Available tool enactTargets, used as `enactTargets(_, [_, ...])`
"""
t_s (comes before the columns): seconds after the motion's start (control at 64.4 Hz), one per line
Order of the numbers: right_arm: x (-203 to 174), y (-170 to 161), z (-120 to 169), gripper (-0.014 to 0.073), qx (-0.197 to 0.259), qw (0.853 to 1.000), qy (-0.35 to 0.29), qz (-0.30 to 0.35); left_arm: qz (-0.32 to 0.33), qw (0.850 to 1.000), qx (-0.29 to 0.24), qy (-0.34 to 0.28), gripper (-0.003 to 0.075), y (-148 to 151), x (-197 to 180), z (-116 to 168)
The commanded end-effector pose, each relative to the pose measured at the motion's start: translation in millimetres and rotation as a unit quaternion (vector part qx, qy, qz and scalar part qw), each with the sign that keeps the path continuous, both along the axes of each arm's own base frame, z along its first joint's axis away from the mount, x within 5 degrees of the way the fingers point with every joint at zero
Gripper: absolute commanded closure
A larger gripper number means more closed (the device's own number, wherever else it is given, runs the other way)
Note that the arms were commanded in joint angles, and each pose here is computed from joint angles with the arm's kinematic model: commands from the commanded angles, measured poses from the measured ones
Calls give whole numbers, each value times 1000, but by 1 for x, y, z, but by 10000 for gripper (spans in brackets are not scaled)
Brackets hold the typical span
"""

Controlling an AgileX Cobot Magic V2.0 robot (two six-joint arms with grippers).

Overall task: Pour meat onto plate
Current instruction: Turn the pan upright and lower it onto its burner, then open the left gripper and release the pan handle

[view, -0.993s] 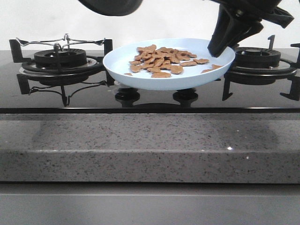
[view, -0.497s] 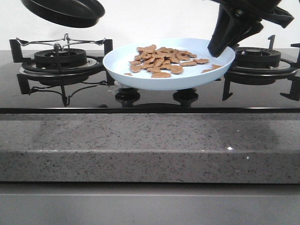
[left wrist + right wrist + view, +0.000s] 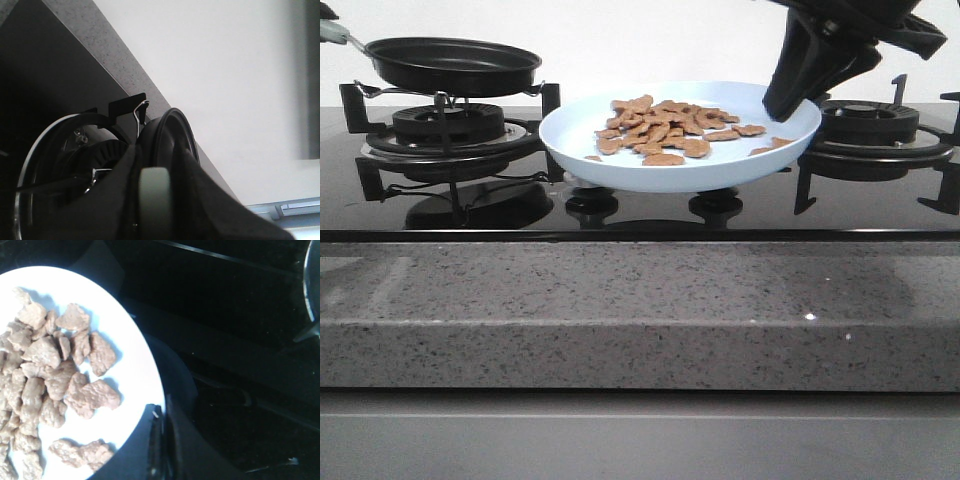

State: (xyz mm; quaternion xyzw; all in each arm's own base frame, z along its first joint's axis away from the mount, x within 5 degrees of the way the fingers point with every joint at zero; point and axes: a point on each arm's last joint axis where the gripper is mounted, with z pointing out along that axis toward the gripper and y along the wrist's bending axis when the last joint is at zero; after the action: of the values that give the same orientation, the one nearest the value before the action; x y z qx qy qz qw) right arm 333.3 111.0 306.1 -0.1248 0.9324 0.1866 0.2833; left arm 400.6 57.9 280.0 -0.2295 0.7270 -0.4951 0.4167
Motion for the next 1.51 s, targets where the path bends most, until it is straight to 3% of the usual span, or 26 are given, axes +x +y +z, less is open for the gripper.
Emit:
enactTargets(0.0, [-5, 0, 28, 713, 25, 998, -49, -6, 18, 997, -47, -55, 741, 3, -2, 36])
enactTargets(0.233, [-6, 0, 27, 713, 25, 998, -49, -6, 16, 997, -50, -49, 738, 3, 0, 30])
enactTargets(0.295, [-6, 0, 27, 713, 25, 998, -49, -6, 12, 997, -49, -50, 707, 3, 0, 30])
enactTargets(0.388, [-6, 0, 27, 713, 25, 998, -49, -6, 13, 998, -46, -52, 559, 3, 0, 30])
enactTargets(0.528, [-6, 0, 27, 713, 25, 998, -49, -6, 10, 998, -43, -51, 239, 3, 0, 30])
enactTargets(0.605, [-6, 0, 27, 713, 25, 998, -49, -6, 7, 998, -32, -47, 158, 4, -1, 28])
enactTargets(0.838, [-6, 0, 27, 713, 25, 998, -49, -6, -6, 999, 39, -38, 153, 22, -15, 30])
enactTargets(1.04, [-6, 0, 27, 713, 25, 998, -49, -6, -6, 990, 142, -22, 153, 35, -49, 58])
enactTargets(1.226, [-6, 0, 27, 713, 25, 998, -49, -6, -12, 960, 279, -25, 153, 18, -86, 94])
enactTargets(1.49, [-6, 0, 27, 713, 25, 998, -49, -6, -14, 916, 395, -67, 155, -37, -136, 126])
